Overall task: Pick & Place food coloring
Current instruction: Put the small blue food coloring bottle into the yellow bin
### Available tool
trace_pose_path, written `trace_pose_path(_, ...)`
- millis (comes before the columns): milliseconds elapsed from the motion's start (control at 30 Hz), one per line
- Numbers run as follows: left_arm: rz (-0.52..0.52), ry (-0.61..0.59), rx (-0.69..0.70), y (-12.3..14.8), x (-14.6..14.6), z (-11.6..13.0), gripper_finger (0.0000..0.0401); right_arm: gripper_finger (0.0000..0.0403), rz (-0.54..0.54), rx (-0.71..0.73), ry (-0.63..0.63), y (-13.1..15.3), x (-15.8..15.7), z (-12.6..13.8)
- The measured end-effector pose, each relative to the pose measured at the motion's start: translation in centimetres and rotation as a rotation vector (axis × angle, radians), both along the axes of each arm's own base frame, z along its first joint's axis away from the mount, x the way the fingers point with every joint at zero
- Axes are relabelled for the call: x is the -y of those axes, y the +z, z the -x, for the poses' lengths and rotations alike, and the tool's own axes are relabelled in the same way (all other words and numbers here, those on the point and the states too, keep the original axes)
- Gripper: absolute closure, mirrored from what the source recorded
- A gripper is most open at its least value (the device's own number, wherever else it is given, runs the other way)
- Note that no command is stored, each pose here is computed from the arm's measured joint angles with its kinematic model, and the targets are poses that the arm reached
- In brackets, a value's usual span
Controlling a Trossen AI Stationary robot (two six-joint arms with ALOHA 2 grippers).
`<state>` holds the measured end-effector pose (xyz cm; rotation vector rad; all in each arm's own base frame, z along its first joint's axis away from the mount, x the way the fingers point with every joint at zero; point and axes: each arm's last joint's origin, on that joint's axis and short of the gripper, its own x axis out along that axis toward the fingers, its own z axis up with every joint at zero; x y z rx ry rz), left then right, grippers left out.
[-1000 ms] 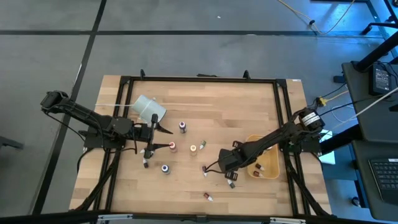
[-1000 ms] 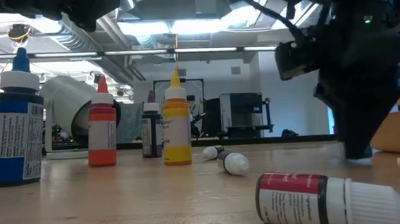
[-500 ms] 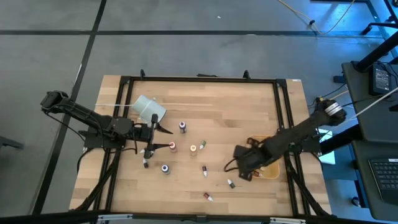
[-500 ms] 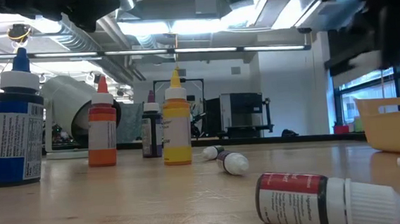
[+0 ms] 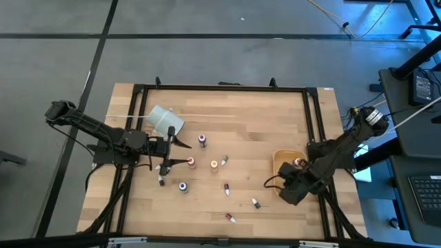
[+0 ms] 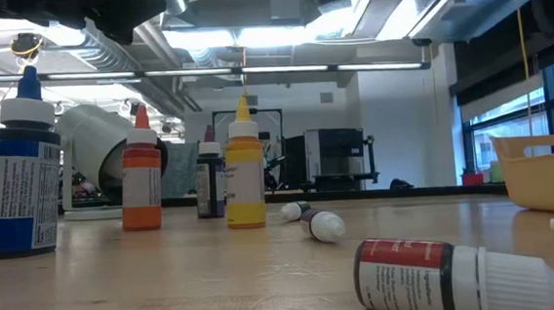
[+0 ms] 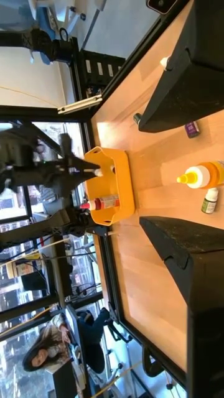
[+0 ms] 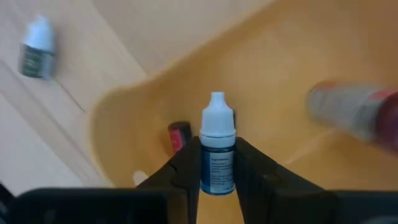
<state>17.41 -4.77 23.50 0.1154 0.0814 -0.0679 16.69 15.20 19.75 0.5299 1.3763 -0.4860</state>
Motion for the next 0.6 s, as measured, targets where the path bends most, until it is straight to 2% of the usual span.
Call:
trace_pose_path(267,0.001,0.000,0.002,0.0,0.0,0.0,0.0173,0.0320,-0.056,-0.053,-0.006,-3.2,0.8,0.8)
trace_pose_path(600,0.002,0.000,0.005,0.0,0.0,0.0,0.0171,0.0317,-0.051,-0.059,-0.004,-3.5,1.0,1.0)
